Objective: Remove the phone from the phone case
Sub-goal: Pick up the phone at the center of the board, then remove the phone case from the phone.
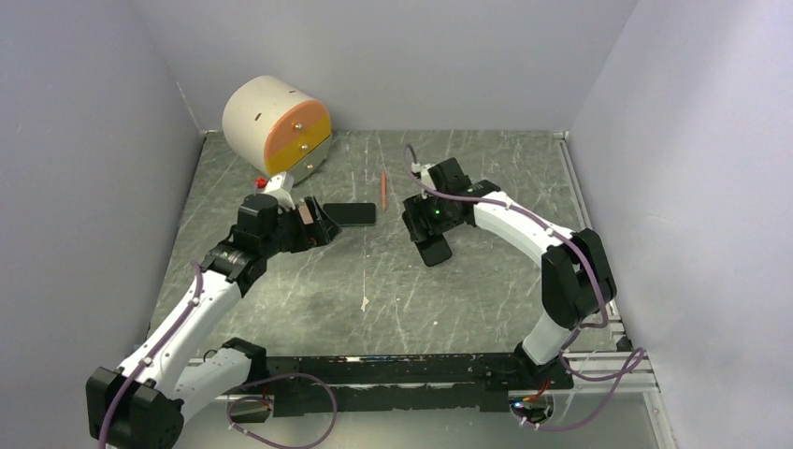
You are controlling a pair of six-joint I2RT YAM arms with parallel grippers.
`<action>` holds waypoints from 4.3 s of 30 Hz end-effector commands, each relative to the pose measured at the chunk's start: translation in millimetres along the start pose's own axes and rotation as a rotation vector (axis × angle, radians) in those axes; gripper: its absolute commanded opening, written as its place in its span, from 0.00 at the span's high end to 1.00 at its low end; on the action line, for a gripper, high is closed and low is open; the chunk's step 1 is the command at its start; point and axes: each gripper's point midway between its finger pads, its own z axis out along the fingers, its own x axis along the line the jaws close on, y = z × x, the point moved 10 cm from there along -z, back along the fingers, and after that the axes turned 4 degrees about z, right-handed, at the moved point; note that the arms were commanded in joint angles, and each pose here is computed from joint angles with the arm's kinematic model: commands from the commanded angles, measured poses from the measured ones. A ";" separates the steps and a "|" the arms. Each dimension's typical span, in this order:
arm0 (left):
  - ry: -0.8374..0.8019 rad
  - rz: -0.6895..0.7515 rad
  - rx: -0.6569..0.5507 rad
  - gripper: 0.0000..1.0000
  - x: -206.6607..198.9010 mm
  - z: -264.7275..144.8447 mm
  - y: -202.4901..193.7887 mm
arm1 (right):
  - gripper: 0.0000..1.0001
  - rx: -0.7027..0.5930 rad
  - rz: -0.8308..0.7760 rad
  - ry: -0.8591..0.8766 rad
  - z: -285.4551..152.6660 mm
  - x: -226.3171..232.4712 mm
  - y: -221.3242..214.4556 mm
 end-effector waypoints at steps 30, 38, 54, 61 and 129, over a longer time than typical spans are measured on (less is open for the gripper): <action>-0.426 -0.239 0.300 0.39 -53.9 57.2 -6.0 | 0.66 -0.332 -0.475 0.409 -48.6 125.3 9.4; -0.453 -0.270 0.302 0.64 -58.6 63.0 -6.2 | 0.64 -0.398 -0.488 0.388 -57.6 122.6 11.2; -0.418 -0.412 -0.051 0.97 -53.3 28.2 30.1 | 0.13 -0.671 -0.285 0.330 -101.9 110.5 10.3; -0.432 -0.537 -0.224 0.97 -52.0 8.3 40.0 | 0.07 -0.872 -0.116 0.437 -137.7 98.7 6.9; -0.787 -0.758 -0.188 0.98 -88.2 -16.7 77.1 | 1.00 -0.874 -0.305 1.091 -146.4 74.1 27.8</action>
